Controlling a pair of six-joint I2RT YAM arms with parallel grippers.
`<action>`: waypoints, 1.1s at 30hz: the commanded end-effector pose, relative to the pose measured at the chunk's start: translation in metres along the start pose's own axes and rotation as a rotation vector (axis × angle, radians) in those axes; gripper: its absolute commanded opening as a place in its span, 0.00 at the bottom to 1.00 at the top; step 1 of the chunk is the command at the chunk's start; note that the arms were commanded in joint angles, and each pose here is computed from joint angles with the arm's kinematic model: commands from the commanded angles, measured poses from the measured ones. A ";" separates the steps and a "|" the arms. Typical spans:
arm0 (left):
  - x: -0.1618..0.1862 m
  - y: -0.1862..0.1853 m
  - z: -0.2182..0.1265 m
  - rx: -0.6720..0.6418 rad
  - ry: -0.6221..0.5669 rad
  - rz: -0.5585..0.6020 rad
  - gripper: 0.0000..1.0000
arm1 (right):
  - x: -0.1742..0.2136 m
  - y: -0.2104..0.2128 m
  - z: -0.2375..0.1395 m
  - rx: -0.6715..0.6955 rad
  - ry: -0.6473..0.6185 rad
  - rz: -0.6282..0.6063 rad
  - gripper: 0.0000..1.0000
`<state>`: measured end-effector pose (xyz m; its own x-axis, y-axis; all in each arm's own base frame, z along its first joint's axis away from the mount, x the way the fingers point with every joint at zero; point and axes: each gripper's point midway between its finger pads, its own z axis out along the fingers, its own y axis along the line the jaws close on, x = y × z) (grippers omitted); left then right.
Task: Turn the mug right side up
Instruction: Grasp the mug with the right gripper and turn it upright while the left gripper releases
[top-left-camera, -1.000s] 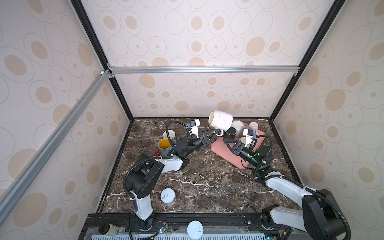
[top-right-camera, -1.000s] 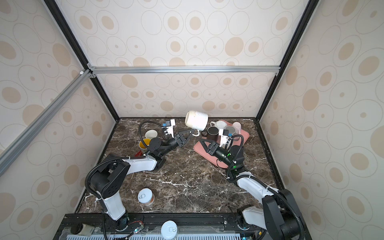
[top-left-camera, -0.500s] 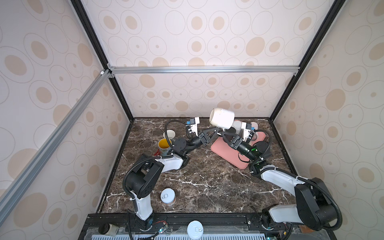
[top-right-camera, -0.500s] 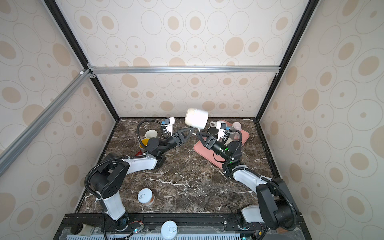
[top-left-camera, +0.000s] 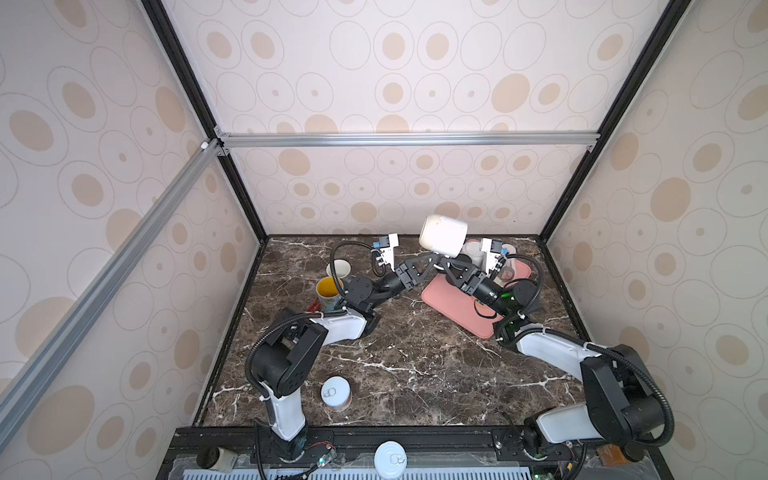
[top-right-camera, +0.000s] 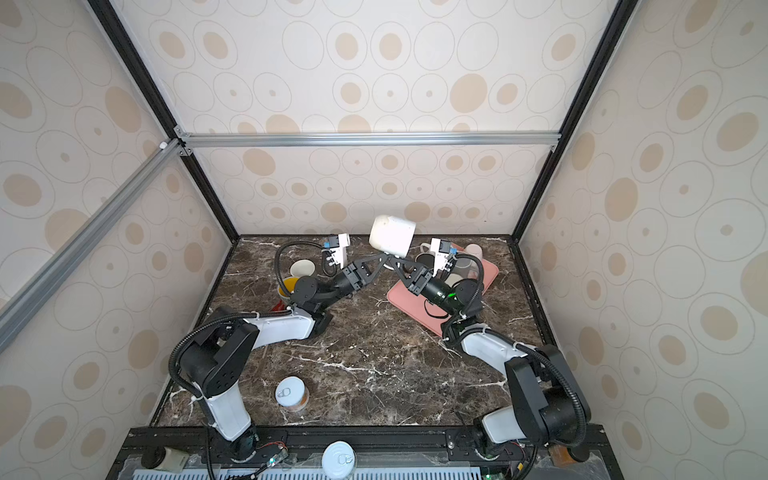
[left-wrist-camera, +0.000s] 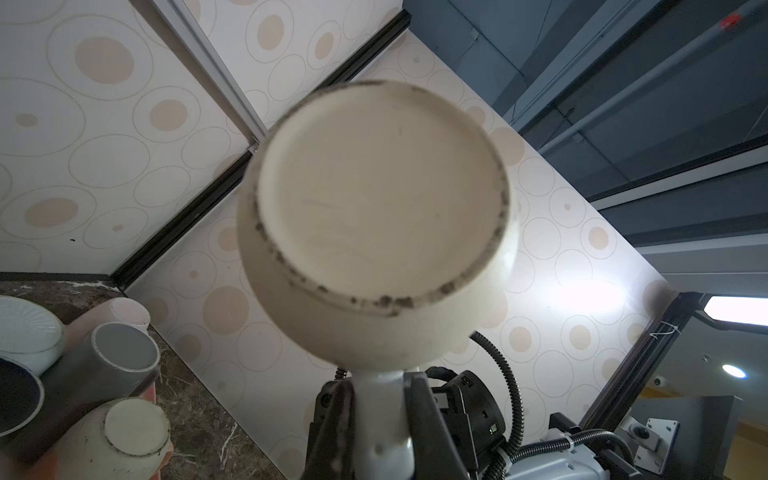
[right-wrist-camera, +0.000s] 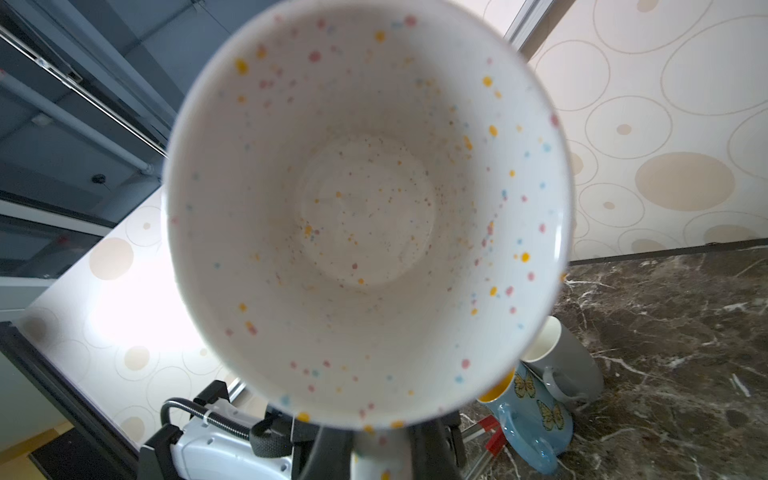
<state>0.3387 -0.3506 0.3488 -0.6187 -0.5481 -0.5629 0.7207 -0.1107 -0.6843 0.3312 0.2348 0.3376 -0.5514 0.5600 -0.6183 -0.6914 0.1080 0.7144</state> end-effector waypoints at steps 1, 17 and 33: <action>-0.018 -0.056 0.001 0.175 -0.041 0.158 0.00 | -0.010 0.019 0.007 -0.039 -0.011 0.044 0.00; -0.004 -0.025 -0.028 -0.178 0.077 0.389 0.49 | 0.002 0.024 0.025 0.071 0.112 -0.092 0.00; -0.040 0.002 -0.132 -0.694 0.045 0.708 0.63 | 0.032 -0.025 0.036 0.312 0.222 -0.123 0.00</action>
<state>0.3155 -0.2433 0.3222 -0.1865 -0.3547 -0.9162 0.6835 0.6231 -0.3803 0.3474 0.2666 0.2709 -0.6949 0.3642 -0.6200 -0.4812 0.4053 0.7773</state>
